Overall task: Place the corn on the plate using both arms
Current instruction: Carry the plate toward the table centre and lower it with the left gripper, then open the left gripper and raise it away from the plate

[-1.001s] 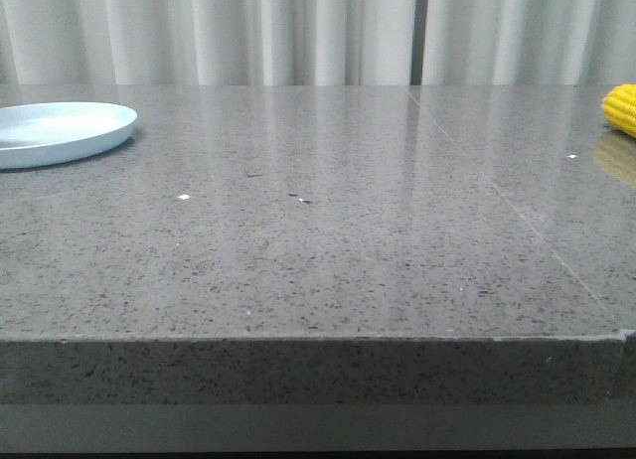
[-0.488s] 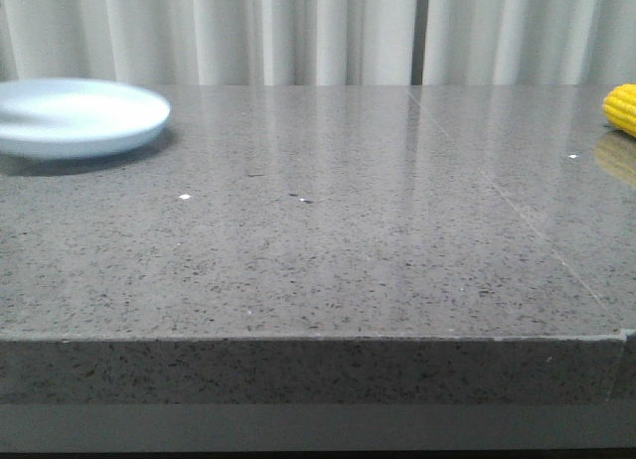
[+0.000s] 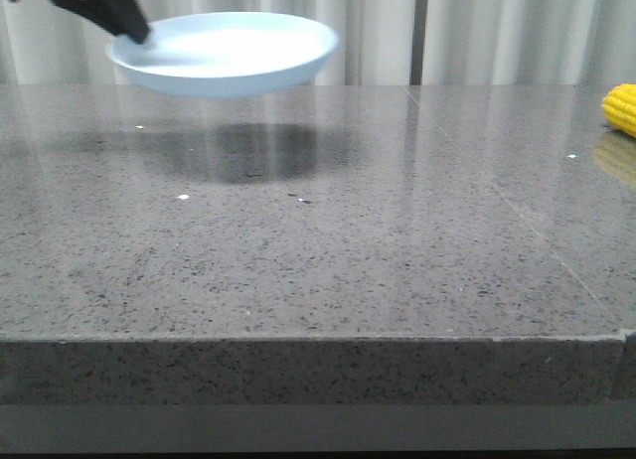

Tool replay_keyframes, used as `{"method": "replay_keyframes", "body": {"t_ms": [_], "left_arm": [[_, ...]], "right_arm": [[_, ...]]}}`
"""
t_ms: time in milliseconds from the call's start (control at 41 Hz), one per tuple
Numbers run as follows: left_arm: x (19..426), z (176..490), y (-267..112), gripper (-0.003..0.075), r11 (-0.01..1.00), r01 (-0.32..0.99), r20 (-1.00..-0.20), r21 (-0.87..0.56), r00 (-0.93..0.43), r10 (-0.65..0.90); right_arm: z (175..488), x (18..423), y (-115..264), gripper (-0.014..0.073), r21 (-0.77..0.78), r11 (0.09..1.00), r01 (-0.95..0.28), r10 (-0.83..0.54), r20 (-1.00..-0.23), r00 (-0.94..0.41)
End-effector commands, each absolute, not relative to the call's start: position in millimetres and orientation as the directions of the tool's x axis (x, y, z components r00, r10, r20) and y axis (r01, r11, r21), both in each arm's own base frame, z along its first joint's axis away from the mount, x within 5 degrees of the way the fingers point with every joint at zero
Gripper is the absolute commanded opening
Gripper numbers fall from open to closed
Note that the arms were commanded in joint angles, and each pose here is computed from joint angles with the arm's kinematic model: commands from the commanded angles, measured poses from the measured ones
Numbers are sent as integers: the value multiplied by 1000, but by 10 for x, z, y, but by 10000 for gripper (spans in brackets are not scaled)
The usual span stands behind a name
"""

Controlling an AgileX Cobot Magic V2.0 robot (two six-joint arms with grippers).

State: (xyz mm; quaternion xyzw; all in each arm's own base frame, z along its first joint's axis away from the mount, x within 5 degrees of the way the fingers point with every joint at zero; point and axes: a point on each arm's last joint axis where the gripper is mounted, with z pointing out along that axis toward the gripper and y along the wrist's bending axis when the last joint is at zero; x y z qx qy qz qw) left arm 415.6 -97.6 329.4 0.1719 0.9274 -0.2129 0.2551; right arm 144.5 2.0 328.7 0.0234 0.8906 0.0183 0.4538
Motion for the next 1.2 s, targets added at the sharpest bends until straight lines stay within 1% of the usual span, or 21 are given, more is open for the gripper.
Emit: {"method": "replay_keyframes", "body": {"t_ms": [0,98,244,415,610,684,806,830,879,952,1050,1172], "left_arm": [[4056,3559,-1256,-20,808,491,-625,-326,-753,205],[4029,3460,-1494,-20,781,528,-606,-333,-754,252],[4028,3306,-1699,-20,760,553,-577,-342,-762,295],[4071,3131,-1758,-20,758,551,-534,-350,-782,322],[4086,3051,-1719,-13,776,553,-502,-303,-785,363],[4072,3042,-1714,37,775,555,-487,-303,-789,375],[4063,3027,-1693,191,780,558,-469,-285,-790,394],[4061,3025,-1691,210,780,558,-467,-283,-791,396],[4062,3022,-1685,280,782,559,-465,-276,-789,401],[4055,3032,-1675,346,784,561,-462,-267,-788,407],[4024,3108,-1663,388,782,567,-473,-259,-780,409],[3949,3289,-1624,391,784,577,-508,-230,-758,409]], "right_arm": [[3448,1487,3,624,34,999,23,41,-864,-502],[3448,1487,3,624,34,999,23,41,-864,-502],[3448,1487,3,624,34,999,23,41,-864,-502],[3448,1487,3,624,34,999,23,41,-864,-502],[3448,1487,3,624,34,999,23,41,-864,-502],[3448,1487,3,624,34,999,23,41,-864,-502],[3448,1487,3,624,34,999,23,41,-864,-502],[3448,1487,3,624,34,999,23,41,-864,-502],[3448,1487,3,624,34,999,23,41,-864,-502],[3448,1487,3,624,34,999,23,41,-864,-502],[3448,1487,3,624,34,999,23,41,-864,-502],[3448,1487,3,624,34,999,23,41,-864,-502]]}}
